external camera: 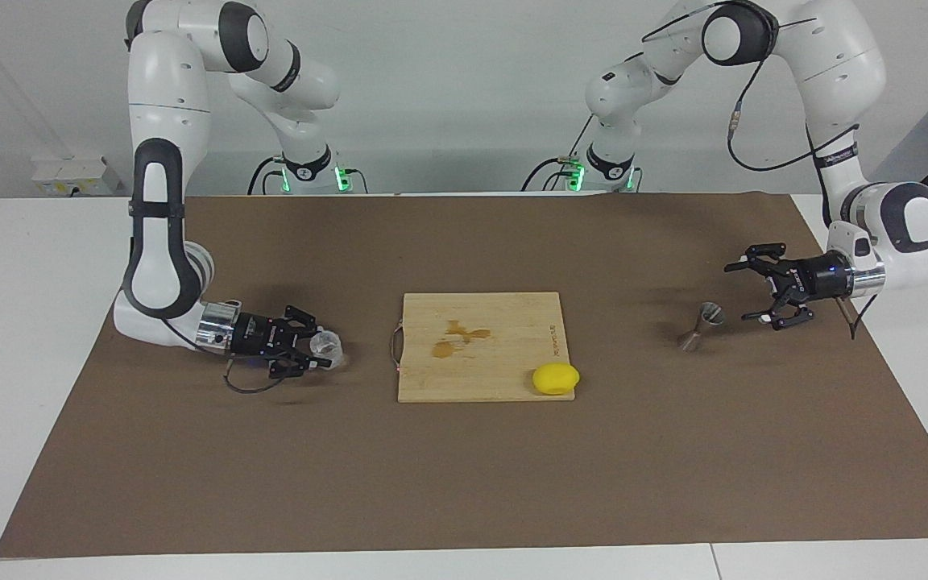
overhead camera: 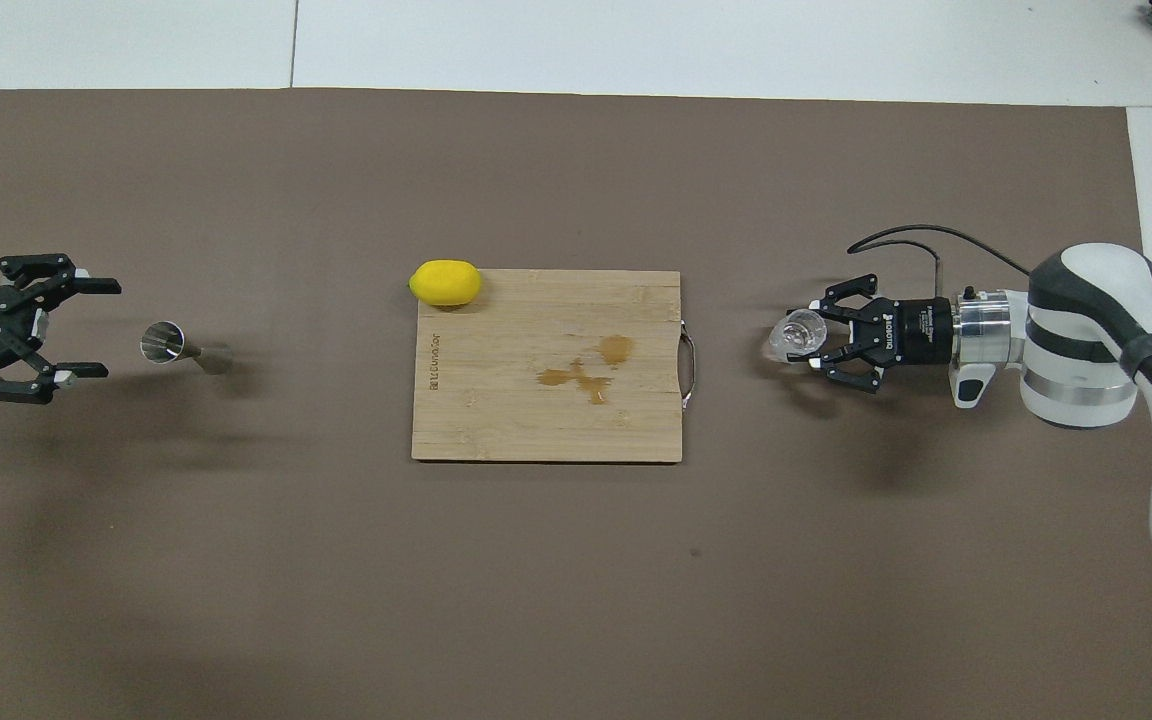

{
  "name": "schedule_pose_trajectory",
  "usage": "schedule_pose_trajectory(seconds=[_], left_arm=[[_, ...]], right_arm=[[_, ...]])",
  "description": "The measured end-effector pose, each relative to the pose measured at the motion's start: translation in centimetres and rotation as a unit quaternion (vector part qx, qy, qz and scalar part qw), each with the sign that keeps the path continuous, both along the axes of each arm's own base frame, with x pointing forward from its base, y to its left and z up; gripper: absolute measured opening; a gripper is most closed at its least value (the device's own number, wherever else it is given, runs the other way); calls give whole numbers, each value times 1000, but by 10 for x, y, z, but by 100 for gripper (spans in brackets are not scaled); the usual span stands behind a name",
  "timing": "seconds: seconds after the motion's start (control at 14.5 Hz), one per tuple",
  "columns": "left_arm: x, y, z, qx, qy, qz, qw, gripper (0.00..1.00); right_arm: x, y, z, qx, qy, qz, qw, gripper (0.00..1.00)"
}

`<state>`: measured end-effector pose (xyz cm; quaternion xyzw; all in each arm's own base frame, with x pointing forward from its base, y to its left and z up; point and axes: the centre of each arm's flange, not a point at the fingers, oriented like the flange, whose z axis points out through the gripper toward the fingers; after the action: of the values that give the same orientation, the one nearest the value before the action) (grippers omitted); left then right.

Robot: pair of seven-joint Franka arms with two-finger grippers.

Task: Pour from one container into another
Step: 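Raise the right gripper's clear cup while the left gripper grasps the dark cup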

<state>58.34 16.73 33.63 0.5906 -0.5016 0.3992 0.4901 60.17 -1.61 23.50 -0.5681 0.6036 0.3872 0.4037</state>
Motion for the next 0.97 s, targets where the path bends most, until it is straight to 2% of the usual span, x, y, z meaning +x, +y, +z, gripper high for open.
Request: schedule_pose_trajectory(seconds=[0.21,0.42,0.76,0.97], left_arm=[[-5,9,-25,-26,-33,-5,999,100],[-13,16,-46,-44,-53,2,998,100],[-28,2,-77,-72,-71,28,995,100],[-29,3,-83,-64,-78,38,994,100]], right_arm=[[7,1,12,5,-18,9,1000,51],[12,0,27,3,-30,9,999,51],[15,1,57,2,-5,-9,1000,51],[16,13,75,1,8,-10,1000,51]])
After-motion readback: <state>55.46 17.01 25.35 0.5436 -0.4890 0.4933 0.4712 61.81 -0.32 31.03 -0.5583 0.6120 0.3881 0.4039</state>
